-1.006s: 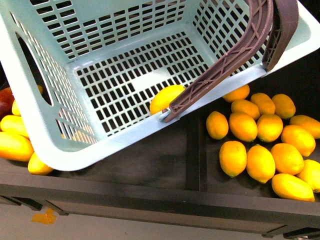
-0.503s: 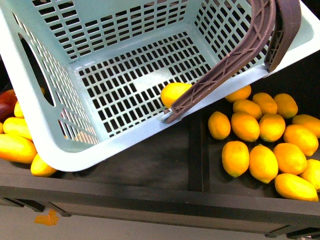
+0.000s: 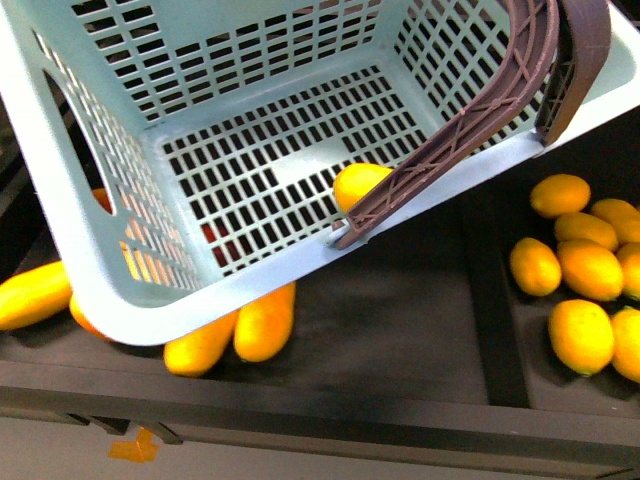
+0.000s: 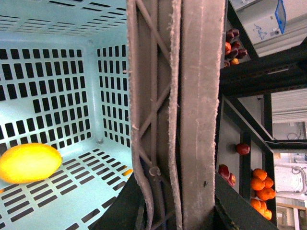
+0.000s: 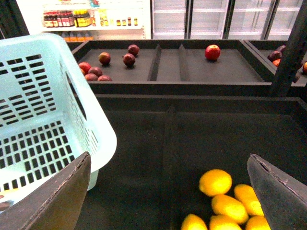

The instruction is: Pick lemon and mango into basket

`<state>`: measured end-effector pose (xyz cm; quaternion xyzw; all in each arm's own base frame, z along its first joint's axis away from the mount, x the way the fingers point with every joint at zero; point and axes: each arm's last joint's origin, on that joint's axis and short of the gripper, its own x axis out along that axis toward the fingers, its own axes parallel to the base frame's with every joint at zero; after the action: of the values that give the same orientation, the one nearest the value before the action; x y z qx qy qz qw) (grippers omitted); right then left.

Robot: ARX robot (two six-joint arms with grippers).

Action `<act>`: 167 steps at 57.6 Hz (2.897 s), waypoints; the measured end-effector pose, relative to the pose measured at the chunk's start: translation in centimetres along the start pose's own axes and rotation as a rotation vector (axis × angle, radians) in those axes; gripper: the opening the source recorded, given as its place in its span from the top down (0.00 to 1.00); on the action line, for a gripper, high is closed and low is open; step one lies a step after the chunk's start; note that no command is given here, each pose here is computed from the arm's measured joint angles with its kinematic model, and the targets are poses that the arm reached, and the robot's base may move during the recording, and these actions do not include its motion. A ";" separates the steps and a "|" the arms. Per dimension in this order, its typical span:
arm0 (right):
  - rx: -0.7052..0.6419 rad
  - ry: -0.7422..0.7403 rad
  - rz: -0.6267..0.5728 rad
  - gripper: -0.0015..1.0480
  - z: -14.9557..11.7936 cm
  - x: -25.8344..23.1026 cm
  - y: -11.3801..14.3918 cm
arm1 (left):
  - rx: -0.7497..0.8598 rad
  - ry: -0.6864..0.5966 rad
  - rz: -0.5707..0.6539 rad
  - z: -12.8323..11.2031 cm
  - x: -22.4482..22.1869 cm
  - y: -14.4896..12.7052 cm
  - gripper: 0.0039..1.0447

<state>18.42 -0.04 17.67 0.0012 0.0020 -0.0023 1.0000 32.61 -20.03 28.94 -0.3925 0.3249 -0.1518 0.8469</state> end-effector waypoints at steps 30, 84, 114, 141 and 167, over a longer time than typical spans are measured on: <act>0.000 0.003 0.001 0.08 -0.1 0.0 0.0 | 0.005 0.002 -0.003 0.1 0.0 0.0 0.82; 0.180 0.744 -0.328 0.08 -4.3 11.5 -5.1 | 0.010 0.013 -0.012 0.0 0.0 -0.1 0.82; -0.052 1.063 -0.040 0.08 -15.2 16.7 -7.0 | 0.010 0.000 -0.003 0.2 0.0 0.0 0.82; -0.046 1.131 0.005 0.08 -19.4 19.9 -7.1 | 0.006 0.001 -0.004 0.1 0.0 0.0 0.82; 0.014 1.156 0.016 0.08 -23.0 22.2 -6.2 | 0.006 0.003 -0.005 0.1 0.0 0.0 0.82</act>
<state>40.48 -6.32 -5.43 0.0089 0.5479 0.0063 0.8365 32.72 -19.96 29.00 -0.3906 0.3246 -0.1554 0.8473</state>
